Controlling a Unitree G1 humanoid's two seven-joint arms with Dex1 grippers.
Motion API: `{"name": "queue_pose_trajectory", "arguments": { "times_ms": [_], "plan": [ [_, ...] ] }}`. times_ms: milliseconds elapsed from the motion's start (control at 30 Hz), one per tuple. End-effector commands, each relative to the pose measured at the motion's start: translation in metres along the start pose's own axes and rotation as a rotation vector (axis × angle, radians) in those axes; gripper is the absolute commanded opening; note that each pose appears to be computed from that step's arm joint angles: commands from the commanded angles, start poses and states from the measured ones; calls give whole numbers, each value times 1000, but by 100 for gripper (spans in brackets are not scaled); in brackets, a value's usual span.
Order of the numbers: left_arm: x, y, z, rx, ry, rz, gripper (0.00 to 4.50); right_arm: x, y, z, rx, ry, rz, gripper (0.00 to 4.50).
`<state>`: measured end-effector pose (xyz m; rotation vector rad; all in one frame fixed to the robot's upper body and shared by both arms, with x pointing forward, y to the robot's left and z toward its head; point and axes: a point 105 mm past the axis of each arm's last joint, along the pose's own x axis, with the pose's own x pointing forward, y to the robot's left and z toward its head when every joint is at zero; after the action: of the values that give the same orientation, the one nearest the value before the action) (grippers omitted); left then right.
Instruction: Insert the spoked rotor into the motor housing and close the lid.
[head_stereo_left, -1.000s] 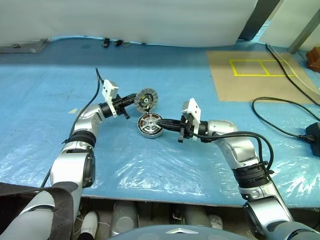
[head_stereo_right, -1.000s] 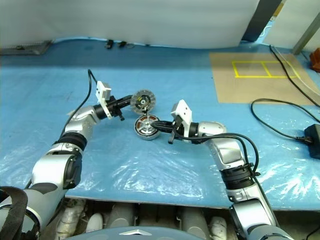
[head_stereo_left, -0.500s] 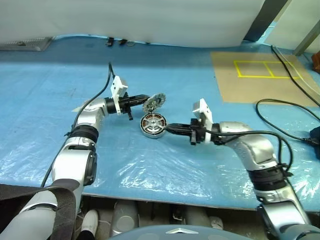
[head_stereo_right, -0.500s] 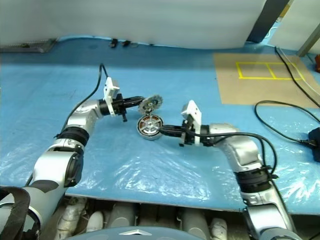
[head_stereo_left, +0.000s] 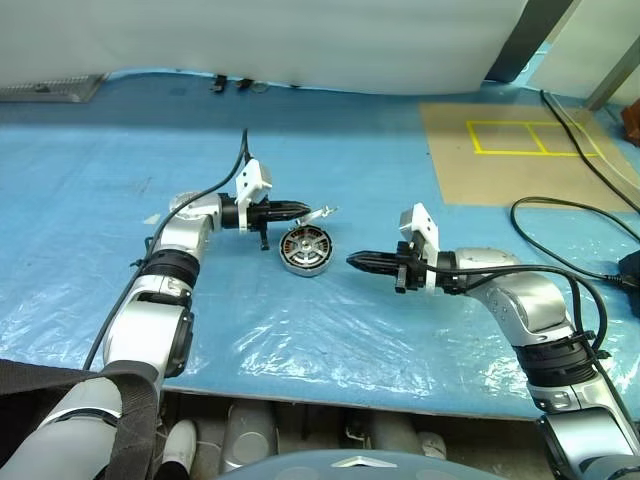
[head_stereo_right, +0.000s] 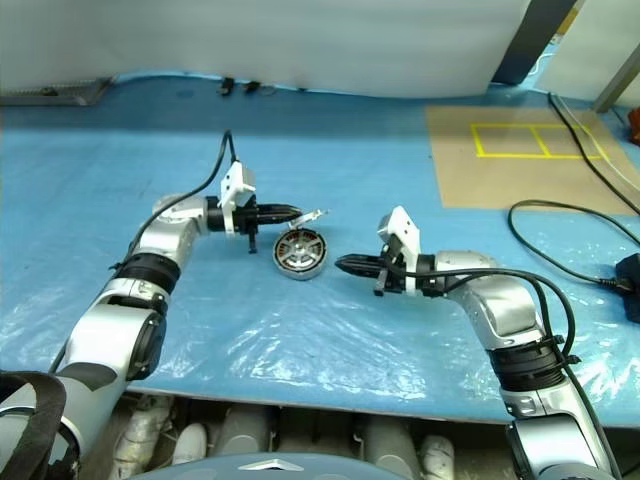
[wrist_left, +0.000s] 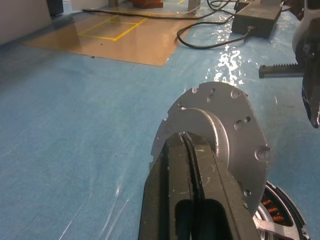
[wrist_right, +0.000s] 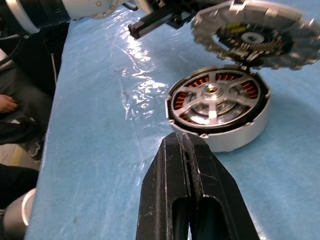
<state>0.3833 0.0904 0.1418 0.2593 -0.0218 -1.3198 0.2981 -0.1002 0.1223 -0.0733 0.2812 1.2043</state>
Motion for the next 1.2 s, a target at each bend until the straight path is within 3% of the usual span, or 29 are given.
{"name": "queue_pose_trajectory", "arguments": {
  "times_ms": [33,333,500,800,1200],
  "plan": [
    [2,-6,-2,50,29,-25,4,-3,-3,15,-45,-53,-21,0],
    [12,-23,-16,76,74,-63,4,-4,-4,14,-44,-54,-21,0],
    [12,-38,-44,166,264,-137,4,-1,-4,19,-52,-73,-29,0],
    [5,-38,-52,201,336,-134,4,9,-3,22,-60,-99,-23,0],
    [6,-33,-39,154,233,-70,4,26,-11,29,-100,-117,-51,0]
  ]
}}
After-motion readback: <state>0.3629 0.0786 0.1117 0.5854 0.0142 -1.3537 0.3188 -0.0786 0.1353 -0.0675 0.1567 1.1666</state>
